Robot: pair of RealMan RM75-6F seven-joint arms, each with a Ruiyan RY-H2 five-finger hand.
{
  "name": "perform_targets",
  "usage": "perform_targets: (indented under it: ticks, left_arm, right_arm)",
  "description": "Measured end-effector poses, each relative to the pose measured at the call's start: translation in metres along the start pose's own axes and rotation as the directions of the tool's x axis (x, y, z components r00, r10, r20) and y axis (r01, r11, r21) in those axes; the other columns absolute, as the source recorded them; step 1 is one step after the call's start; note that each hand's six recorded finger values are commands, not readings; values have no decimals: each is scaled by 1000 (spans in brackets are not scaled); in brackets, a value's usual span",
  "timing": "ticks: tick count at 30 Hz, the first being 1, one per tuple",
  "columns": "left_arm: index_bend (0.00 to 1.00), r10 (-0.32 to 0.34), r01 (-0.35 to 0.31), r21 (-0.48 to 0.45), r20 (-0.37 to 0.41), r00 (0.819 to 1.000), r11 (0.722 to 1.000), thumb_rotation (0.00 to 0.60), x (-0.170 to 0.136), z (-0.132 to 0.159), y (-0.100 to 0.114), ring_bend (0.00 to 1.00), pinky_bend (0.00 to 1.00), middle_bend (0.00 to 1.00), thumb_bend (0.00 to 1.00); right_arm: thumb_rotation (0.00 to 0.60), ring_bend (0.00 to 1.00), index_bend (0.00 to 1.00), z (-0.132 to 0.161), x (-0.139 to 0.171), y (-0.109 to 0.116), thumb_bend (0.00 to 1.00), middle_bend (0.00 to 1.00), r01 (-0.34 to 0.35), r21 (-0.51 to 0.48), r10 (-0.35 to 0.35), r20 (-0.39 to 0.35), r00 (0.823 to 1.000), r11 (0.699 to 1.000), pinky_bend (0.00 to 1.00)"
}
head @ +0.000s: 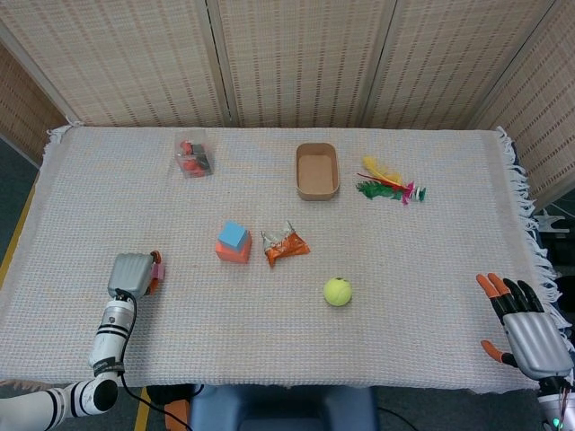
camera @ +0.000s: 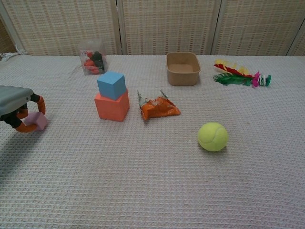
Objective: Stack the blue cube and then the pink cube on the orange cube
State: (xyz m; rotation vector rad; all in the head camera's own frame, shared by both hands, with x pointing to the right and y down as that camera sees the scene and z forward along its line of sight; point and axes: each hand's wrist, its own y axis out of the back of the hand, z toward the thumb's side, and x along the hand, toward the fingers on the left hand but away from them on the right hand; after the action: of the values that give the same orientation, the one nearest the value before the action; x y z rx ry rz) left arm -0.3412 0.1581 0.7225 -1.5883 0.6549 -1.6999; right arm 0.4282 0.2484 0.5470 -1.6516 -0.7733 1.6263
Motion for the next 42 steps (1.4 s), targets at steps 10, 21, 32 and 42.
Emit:
perform_targets:
  ticks: [10, 21, 32, 42]
  left_arm:
    - [424, 84, -82, -21, 74, 994, 996, 600, -14, 16, 44, 1000, 1000, 1000, 336]
    - [448, 272, -309, 106, 272, 923, 945, 600, -12, 73, 121, 1000, 1000, 1000, 339]
    - [426, 326, -404, 124, 404, 855, 906, 600, -1, 134, 142, 1000, 1000, 1000, 337]
    - [412, 289, -402, 172, 455, 842, 900, 600, 11, 167, 133, 1000, 1000, 1000, 338]
  right_arm:
    - [600, 0, 0, 2, 0, -1, 107, 0, 0, 0, 0, -6, 1000, 1000, 0]
    - [600, 0, 0, 2, 2, 1, 107, 0, 9, -8, -9, -6, 1000, 1000, 0]
    - [600, 0, 0, 0, 0, 5, 106, 0, 25, -27, -25, -10, 1000, 999, 0]
    - [600, 0, 0, -4, 1, 10, 107, 0, 51, -46, -52, -8, 999, 998, 0]
